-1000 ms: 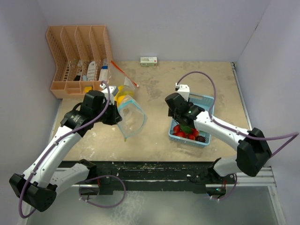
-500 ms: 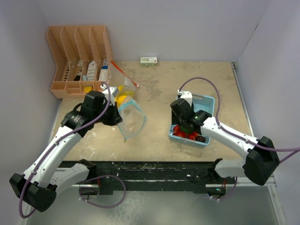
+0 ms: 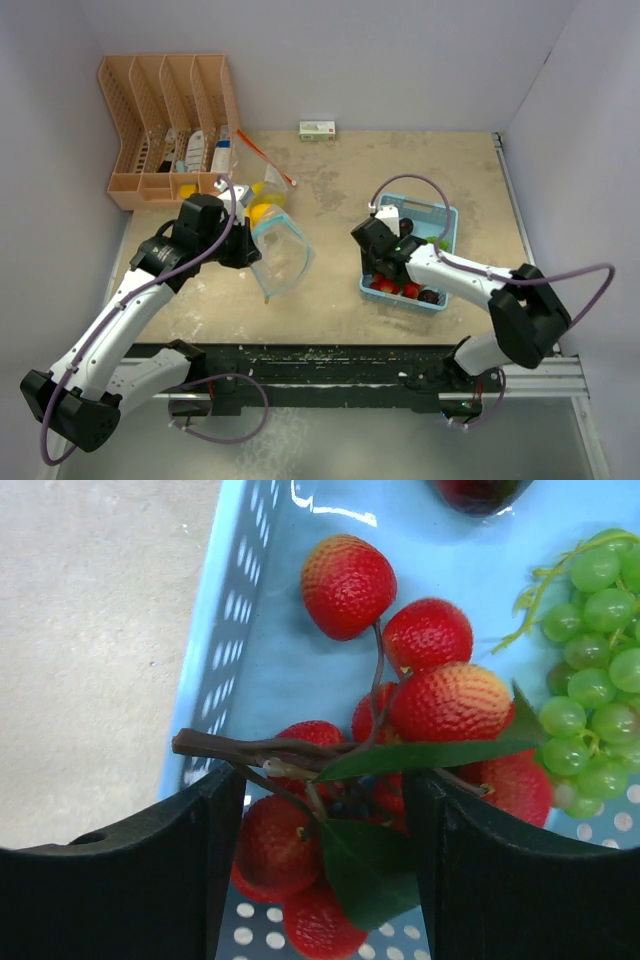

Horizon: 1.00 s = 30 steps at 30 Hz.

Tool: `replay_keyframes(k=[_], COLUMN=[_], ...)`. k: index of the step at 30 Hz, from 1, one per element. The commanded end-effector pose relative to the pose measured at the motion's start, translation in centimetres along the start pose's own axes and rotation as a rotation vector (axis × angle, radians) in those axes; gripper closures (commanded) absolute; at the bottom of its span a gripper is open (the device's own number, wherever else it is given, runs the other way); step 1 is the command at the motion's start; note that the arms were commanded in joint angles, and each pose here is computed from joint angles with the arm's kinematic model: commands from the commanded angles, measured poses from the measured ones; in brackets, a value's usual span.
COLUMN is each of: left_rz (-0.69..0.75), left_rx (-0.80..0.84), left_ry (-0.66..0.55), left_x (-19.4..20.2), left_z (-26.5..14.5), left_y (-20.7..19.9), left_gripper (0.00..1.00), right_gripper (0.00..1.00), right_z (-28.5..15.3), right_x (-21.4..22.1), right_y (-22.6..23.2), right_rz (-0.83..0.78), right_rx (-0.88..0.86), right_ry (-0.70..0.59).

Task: Place the food in the zip-top bag and seal the zipper
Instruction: Pick up the fake fruit from the bin.

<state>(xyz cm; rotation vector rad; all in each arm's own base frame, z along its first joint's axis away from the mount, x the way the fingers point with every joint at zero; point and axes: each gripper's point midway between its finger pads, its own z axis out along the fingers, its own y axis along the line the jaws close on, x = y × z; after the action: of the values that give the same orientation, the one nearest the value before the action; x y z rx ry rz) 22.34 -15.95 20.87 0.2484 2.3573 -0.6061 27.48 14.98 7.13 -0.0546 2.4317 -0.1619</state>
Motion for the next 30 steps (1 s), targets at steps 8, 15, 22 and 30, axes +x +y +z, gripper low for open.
replay_keyframes(k=[8,15,22,30], left_rz=[0.024,0.022,0.023,0.022], left_rx=[0.013,0.017,0.002,-0.012], left_ry=[-0.047,-0.047,-0.051,-0.033], left_x=[-0.9,-1.0,-1.1,-1.0], left_z=[-0.9,-0.8,-0.9,-0.1], left_y=[-0.3,-0.4,-0.1,0.2], left_gripper=[1.00,1.00,1.00,1.00], right_gripper=[0.50,1.00,1.00,1.00], right_z=[1.7,-1.0,-6.7,-16.7], right_x=[-2.1,-3.4,-7.8,-14.5], right_y=[0.6,-2.8,-3.8,-0.5], right_rz=[0.061,0.121,0.209,0.193], right_rx=[0.068,0.173,0.066,-0.391], right_ry=[-0.056,-0.124,-0.260,-0.485])
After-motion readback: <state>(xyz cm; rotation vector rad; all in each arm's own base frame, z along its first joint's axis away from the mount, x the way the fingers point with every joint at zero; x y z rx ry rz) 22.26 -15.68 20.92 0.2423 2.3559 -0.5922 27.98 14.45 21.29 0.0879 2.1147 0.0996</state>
